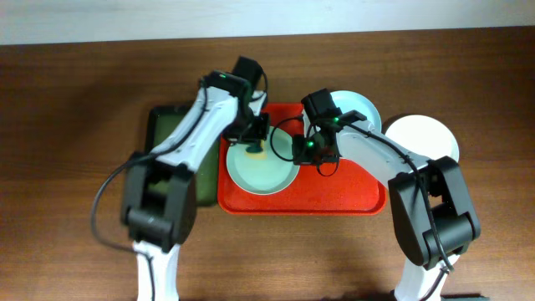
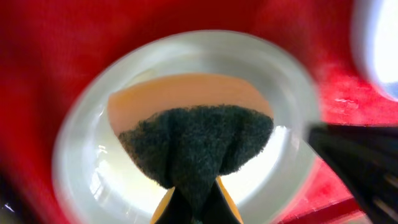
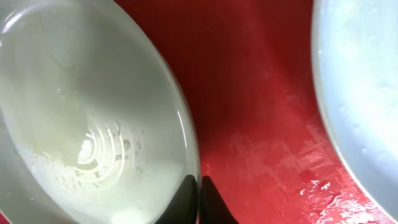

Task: Clean dirty plates on tray and stack at the side
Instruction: 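Scrub the green plate with the sponge in the left gripper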

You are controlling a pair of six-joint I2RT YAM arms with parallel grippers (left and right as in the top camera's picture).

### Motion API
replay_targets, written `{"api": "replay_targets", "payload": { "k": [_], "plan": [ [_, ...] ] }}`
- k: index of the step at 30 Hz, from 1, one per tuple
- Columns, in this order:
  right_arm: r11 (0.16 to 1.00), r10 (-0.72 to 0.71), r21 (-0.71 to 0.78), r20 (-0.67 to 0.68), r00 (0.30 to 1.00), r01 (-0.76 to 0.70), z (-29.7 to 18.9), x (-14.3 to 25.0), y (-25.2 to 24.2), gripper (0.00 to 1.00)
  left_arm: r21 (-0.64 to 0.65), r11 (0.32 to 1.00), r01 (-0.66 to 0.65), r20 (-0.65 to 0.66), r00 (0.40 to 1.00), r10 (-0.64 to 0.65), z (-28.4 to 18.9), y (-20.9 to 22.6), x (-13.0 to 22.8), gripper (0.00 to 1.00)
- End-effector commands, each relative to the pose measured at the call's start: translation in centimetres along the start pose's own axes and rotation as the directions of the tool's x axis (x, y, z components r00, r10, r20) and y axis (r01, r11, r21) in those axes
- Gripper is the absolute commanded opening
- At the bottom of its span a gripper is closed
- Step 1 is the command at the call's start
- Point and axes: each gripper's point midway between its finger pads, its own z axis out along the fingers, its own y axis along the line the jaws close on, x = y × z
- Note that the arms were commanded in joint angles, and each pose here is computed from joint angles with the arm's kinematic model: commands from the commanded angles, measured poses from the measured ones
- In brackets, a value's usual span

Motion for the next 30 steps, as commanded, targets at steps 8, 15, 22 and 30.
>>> {"api": "replay_targets", "payload": {
  "k": [8, 15, 22, 30],
  "plan": [
    [1.0, -0.006, -0.02, 0.028, 1.0, 0.006, -1.0, -0.5, 0.9, 0.14, -0.1, 0.993, 0.068, 0.002, 0.998, -0.068, -1.9, 2.1, 3.1, 0.0],
    [1.0, 0.002, -0.008, -0.005, 1.0, -0.002, -0.5, 0.5, 0.4, 0.11, -0.061, 0.996, 0.063, 0.027, 0.998, -0.061, 2.4, 2.7, 3.6, 0.0],
    [1.0, -0.003, -0.012, 0.016, 1.0, 0.003, 0.0, 0.4, 0.2, 0.04, -0.08, 0.995, 0.061, 0.052, 0.997, -0.057, 2.9, 3.2, 3.3, 0.0],
    [1.0, -0.003, -0.013, 0.016, 1.0, 0.003, 0.0, 0.4, 0.2, 0.04, -0.157, 0.984, 0.089, 0.053, 0.995, -0.081, 3.3, 4.7, 3.8, 0.0]
  ]
}}
